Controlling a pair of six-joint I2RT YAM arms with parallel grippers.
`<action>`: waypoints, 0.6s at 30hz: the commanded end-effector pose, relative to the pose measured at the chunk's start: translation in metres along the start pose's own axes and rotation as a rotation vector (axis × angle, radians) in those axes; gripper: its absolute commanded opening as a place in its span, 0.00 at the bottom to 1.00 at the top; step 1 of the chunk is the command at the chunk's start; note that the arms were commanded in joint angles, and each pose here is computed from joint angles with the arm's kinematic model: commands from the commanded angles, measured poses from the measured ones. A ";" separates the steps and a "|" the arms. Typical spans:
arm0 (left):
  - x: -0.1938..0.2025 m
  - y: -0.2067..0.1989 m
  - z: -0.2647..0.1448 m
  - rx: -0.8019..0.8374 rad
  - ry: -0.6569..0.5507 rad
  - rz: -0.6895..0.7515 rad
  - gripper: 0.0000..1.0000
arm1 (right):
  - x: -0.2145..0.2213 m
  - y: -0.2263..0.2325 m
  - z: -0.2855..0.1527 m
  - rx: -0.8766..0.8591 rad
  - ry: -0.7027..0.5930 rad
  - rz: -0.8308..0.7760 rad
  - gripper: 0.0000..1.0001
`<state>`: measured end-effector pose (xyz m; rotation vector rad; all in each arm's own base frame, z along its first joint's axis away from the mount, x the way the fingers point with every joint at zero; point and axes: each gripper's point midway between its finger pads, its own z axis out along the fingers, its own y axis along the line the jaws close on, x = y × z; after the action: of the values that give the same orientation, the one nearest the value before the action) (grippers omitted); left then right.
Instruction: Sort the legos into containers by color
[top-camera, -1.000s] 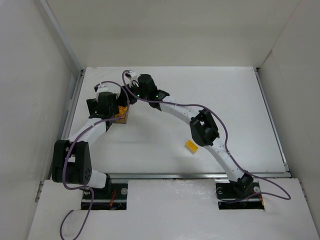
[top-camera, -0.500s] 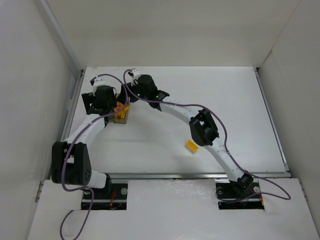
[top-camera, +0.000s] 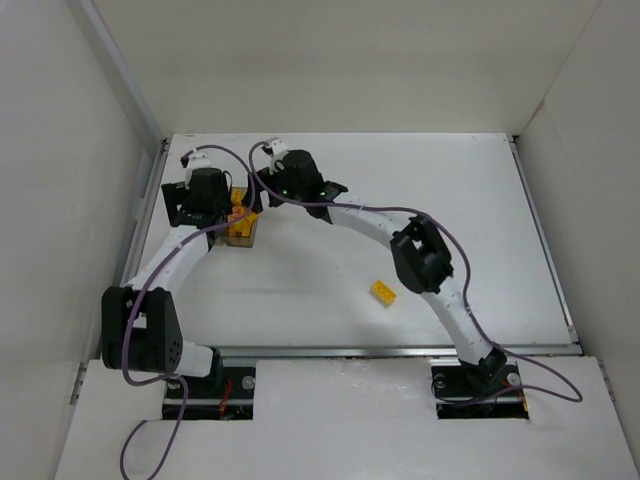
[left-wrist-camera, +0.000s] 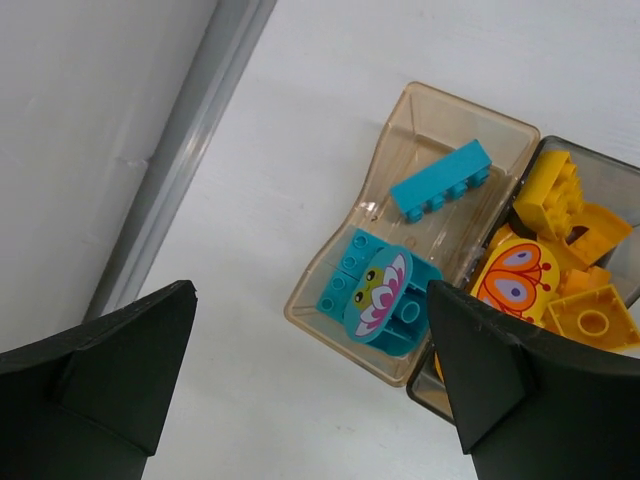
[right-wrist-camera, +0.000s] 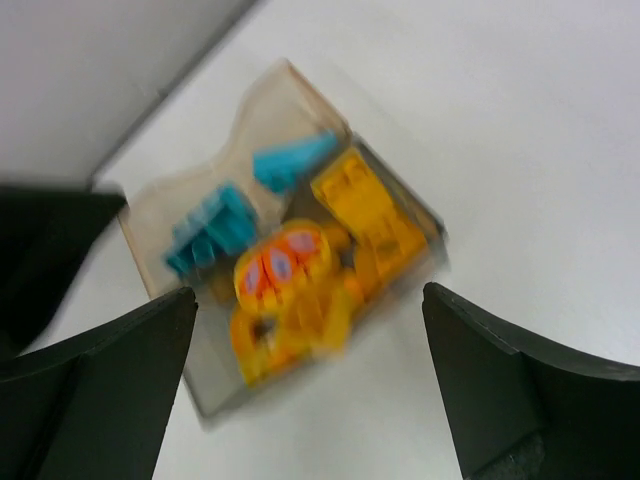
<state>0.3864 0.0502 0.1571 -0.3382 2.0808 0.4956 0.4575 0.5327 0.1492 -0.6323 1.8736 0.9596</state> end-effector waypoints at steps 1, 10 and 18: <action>-0.047 0.017 -0.018 -0.045 -0.105 -0.011 1.00 | -0.107 0.005 -0.083 0.088 -0.182 -0.088 1.00; -0.010 0.052 -0.038 -0.154 -0.078 0.018 1.00 | 0.095 -0.081 -0.275 0.652 0.643 -0.061 1.00; 0.010 0.057 -0.052 -0.155 -0.100 0.048 1.00 | 0.169 -0.062 -0.327 0.611 0.839 0.024 1.00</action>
<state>0.3251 0.0716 0.1785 -0.3461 1.9987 0.6523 0.2802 0.2353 0.0632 -0.6838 2.6931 0.0810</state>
